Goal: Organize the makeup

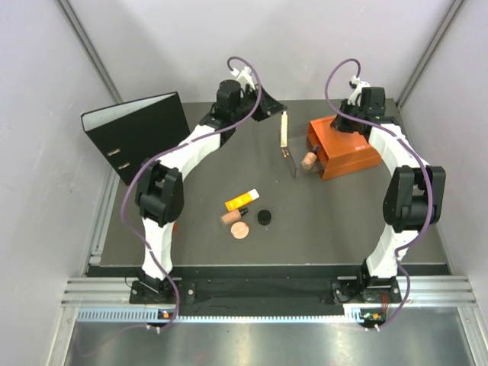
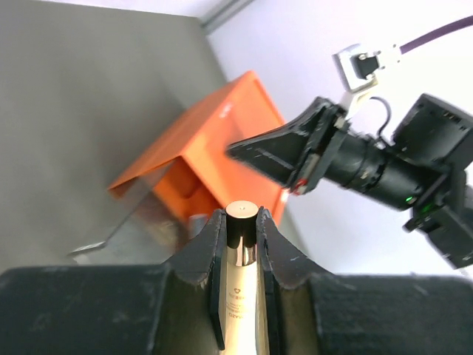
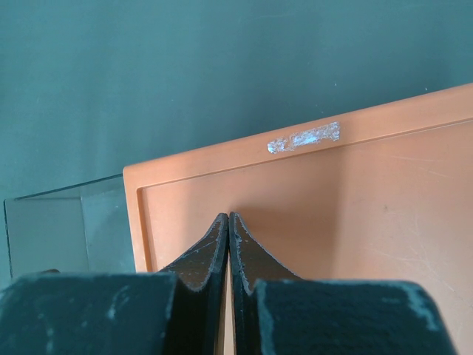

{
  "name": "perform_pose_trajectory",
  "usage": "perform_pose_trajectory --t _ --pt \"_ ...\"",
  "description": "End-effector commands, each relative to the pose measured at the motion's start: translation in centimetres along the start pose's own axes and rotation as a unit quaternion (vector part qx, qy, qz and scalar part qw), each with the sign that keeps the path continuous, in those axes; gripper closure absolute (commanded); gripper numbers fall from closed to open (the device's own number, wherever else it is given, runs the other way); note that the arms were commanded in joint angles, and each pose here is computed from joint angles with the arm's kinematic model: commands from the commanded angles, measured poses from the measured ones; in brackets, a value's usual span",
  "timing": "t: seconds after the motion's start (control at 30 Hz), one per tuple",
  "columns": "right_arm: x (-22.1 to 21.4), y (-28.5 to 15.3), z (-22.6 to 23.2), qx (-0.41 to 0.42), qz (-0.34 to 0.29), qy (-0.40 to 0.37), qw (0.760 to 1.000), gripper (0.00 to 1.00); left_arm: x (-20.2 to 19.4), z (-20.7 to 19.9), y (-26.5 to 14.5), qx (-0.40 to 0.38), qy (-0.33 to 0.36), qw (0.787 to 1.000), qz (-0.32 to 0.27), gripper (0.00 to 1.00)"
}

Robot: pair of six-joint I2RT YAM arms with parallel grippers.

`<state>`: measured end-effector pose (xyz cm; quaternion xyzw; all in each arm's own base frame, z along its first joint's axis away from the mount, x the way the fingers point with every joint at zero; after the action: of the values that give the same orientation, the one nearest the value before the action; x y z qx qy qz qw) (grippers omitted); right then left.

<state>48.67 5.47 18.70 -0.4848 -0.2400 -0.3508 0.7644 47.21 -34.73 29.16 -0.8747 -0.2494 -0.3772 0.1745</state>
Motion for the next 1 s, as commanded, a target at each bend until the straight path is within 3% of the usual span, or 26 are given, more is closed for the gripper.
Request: perform_pose_trajectory --t 0.0,0.33,0.43,0.47,0.6,0.77,0.97 --pt "-7.5 0.9 -3.6 -0.06 0.135 0.028 0.989 1.0 1.9 -4.8 1.6 -0.094 -0.039 0.994 -0.048 1.0" --pt "-7.5 1.0 -3.5 -0.057 0.135 0.026 0.989 1.0 -1.1 -4.6 4.5 -0.097 -0.056 0.993 -0.037 0.99" --pt "-7.5 1.0 -3.5 -0.057 0.135 0.026 0.989 1.0 -1.9 -3.9 5.0 -0.076 -0.051 0.995 -0.025 0.9" --pt "-7.5 1.0 -3.5 -0.057 0.136 0.025 0.989 1.0 -2.1 -3.6 5.0 -0.07 -0.046 0.996 -0.023 0.81" --pt "-7.5 1.1 -3.5 -0.056 0.137 0.026 0.989 1.0 -2.6 -2.9 4.9 -0.05 -0.034 0.998 -0.013 0.61" --pt "-7.5 1.2 -3.5 -0.054 0.138 0.028 0.989 1.0 -2.8 -2.6 5.0 -0.044 -0.029 0.999 -0.01 0.54" --pt "-7.5 1.1 -3.5 -0.052 0.139 0.028 0.989 1.0 -1.3 -3.4 4.1 -0.049 0.01 0.998 -0.024 0.55"
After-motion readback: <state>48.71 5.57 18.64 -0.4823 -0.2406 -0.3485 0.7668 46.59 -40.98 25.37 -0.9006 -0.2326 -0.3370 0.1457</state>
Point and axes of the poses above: each gripper's point midway between its finger pads, its own y axis out along the fingers, its own z axis along the line the jaws close on, x = y × z, the point moved 3 cm from there along -y, back along the fingers, and after that the axes turned 9 degrees about y, right-handed, at the moved point
